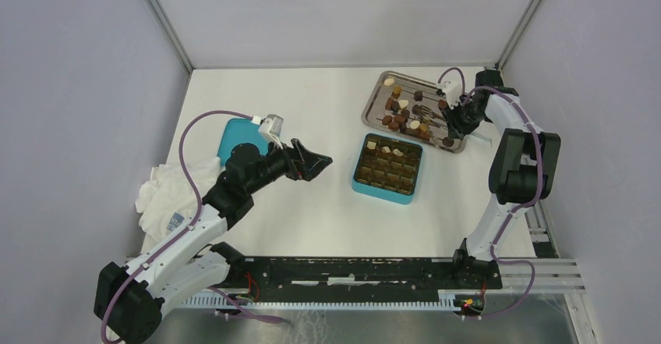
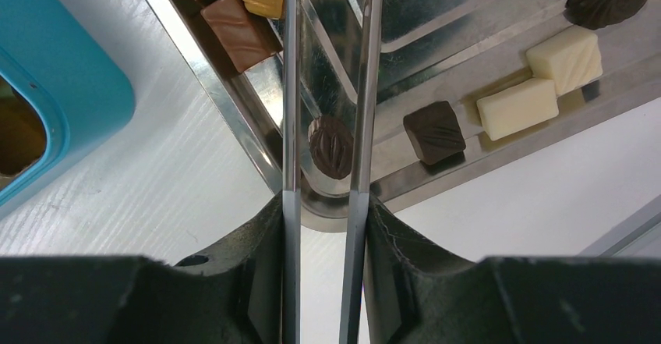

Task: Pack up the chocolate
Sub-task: Pick up the fake chocolate from the plate, then adjust the packing box at the center of the board.

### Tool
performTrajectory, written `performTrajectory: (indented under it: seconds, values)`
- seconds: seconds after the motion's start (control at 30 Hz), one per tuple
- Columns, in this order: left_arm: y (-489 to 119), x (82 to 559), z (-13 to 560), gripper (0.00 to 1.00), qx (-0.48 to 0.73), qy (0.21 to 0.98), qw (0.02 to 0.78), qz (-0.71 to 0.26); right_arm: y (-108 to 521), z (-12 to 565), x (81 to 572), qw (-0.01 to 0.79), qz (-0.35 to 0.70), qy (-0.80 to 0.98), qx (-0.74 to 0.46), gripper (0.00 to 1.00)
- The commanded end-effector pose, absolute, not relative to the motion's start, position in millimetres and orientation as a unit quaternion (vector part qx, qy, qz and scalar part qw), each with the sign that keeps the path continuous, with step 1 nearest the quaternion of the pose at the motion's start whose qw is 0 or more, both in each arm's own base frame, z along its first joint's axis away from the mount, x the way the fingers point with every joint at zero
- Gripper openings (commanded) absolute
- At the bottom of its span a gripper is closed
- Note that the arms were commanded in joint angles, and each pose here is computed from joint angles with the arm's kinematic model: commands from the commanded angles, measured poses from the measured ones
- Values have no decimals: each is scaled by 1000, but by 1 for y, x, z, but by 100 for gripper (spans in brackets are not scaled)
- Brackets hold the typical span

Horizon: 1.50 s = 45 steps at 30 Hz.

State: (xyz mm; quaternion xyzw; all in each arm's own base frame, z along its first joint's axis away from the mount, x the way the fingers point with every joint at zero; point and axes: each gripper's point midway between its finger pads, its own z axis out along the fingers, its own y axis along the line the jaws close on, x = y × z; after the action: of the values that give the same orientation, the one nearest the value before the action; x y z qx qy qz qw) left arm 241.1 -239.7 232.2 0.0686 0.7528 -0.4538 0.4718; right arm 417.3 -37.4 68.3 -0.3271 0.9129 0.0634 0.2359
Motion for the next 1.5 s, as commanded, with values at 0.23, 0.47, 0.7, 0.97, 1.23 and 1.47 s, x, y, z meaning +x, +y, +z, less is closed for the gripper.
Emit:
performTrajectory:
  seconds: [0.23, 0.47, 0.7, 0.97, 1.23, 1.47]
  values:
    - [-238, 241, 238, 97, 74, 746, 485, -451, -35, 125, 415, 324, 38, 889, -320, 4]
    - [-241, 241, 235, 96, 73, 744, 480, -458, -12, 154, 382, 369, 68, 862, -341, 0]
    - [-254, 245, 209, 89, 66, 776, 445, -442, 39, 180, 321, 427, 158, 805, -381, 0]
    - [-285, 272, 155, 62, 94, 865, 414, -266, 70, 167, 283, 437, 239, 776, -386, 0]
    - [-329, 311, 121, 53, 139, 893, 368, -219, 75, 158, 276, 448, 246, 769, -383, 0]
    - [-348, 329, 94, 51, 154, 910, 339, -183, 69, 153, 279, 451, 226, 780, -370, 0]
